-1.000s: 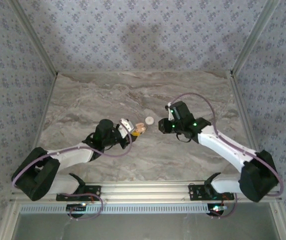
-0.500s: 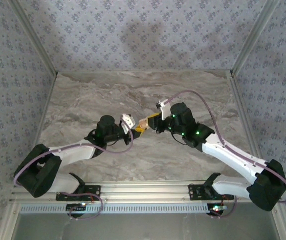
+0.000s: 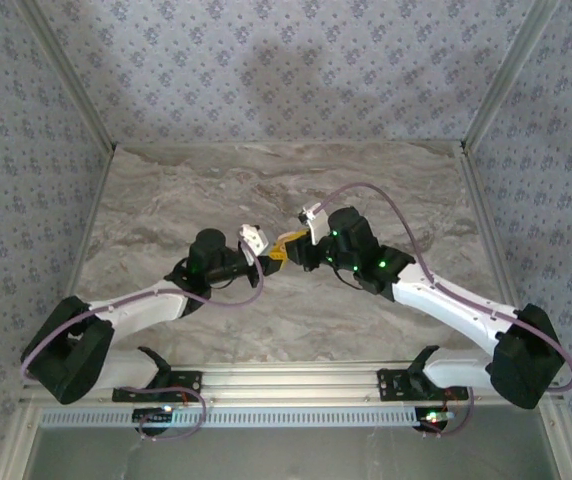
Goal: Insert wireless bluetooth earbuds into charging case
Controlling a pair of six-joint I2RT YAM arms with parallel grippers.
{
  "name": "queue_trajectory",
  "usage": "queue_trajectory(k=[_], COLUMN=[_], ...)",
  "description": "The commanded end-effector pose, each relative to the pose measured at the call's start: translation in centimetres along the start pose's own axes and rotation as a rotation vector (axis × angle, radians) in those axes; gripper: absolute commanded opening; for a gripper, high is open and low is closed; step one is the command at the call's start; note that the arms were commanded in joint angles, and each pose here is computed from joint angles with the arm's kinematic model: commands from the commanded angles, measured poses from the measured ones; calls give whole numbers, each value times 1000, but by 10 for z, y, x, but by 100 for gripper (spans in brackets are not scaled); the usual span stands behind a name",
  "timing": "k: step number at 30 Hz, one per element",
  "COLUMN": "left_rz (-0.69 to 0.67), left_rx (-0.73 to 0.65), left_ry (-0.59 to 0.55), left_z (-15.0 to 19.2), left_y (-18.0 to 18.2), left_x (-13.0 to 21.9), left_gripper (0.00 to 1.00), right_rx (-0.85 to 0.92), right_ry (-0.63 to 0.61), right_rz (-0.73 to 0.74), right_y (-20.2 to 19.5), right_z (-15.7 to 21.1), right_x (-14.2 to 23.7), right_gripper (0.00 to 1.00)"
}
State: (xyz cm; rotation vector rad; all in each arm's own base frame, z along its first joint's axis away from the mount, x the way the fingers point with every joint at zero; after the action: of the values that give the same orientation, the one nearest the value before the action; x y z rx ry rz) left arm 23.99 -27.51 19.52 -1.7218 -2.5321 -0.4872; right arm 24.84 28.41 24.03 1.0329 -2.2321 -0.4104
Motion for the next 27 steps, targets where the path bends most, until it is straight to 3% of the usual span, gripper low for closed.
queue_trajectory(k=[1, 27], left_rz=[0, -33], left_rx=[-29, -44], left_ry=[-78, -124], left_z=[-29, -49], left_y=[3, 9], left_x=[2, 9], left_gripper=[11, 11], right_rx=[37, 71], right_ry=[-38, 60], right_rz=[-53, -24], right_y=[16, 7], right_z=[-15, 11], right_x=[2, 2], right_gripper=[22, 26])
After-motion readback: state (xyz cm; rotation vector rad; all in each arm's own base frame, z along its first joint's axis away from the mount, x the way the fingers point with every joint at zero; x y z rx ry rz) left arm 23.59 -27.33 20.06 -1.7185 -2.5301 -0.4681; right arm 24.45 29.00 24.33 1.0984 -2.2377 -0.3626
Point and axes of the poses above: each hand's point on the last joint's axis, 136 mm out from that joint toward the fingers, its own x axis back along the fingers, its own y axis along the line the jaws close on, z = x × y, the point moved 3 cm from there along x, back along the fingers, and after that the axes turned 15 degrees about -x, right-handed, at the moved point
